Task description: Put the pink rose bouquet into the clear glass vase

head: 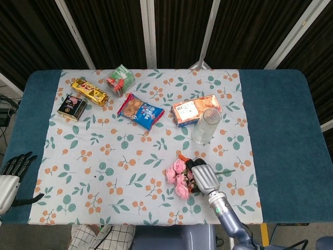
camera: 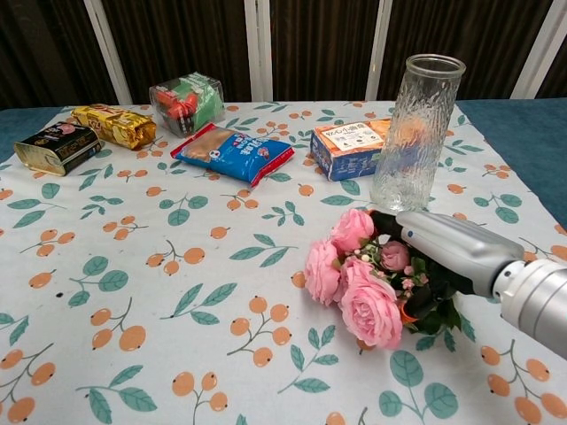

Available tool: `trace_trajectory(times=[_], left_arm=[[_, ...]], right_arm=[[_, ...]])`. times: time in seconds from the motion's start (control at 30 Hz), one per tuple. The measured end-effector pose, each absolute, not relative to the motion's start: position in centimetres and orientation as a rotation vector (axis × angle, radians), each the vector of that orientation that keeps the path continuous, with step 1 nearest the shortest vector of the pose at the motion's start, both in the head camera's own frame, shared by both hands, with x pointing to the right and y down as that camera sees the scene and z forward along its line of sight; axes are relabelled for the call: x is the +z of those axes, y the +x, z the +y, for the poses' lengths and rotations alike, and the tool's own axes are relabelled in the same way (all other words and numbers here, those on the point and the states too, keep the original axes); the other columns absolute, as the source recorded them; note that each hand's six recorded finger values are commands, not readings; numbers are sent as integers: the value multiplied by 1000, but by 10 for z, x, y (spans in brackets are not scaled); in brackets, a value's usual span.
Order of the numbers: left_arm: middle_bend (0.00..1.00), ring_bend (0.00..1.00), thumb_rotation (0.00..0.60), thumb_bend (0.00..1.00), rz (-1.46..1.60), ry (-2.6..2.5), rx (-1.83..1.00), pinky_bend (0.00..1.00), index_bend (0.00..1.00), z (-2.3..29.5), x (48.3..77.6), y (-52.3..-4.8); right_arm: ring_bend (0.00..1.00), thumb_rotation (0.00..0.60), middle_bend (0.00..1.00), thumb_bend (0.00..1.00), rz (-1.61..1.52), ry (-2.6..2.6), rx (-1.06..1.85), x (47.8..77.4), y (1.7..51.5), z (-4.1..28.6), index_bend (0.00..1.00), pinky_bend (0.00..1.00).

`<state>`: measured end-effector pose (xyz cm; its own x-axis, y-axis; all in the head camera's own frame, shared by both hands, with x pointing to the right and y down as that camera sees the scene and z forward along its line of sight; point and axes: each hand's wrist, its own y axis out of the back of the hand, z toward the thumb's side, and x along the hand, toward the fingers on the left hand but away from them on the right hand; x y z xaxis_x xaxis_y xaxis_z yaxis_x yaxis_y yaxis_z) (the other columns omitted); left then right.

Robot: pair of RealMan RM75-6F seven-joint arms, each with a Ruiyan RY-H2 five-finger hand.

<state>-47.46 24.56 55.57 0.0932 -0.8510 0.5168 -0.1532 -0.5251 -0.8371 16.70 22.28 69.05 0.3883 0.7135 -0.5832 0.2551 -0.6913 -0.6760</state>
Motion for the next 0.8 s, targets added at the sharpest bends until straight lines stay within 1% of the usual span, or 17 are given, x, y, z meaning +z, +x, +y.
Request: trace_trajectory(times=[0.1, 0.2, 0.5, 0.7, 0.8], left_arm=[[0, 0, 600, 0, 989, -1770, -1478, 0, 0, 246, 556, -475], [0, 0, 600, 0, 992, -1771, -1478, 0, 0, 246, 556, -475], [0, 0, 600, 0, 994, -1779, -1479, 0, 0, 246, 556, -474], [0, 0, 600, 0, 997, -1783, -1481, 0, 0, 246, 555, -474], [0, 0, 600, 0, 998, -1785, -1482, 0, 0, 247, 555, -474]], right_arm=[[557, 600, 478, 279, -834, -2174, 1251, 690, 164, 223, 496, 390], [568, 600, 490, 283, -851, -2183, 1239, 688, 161, 222, 535, 390], [572, 600, 496, 291, -961, -2181, 1172, 665, 163, 207, 549, 390], [572, 600, 496, 290, -1082, -2157, 1127, 640, 174, 183, 549, 390], [572, 600, 496, 290, -1181, -2144, 1094, 623, 182, 167, 549, 390]])
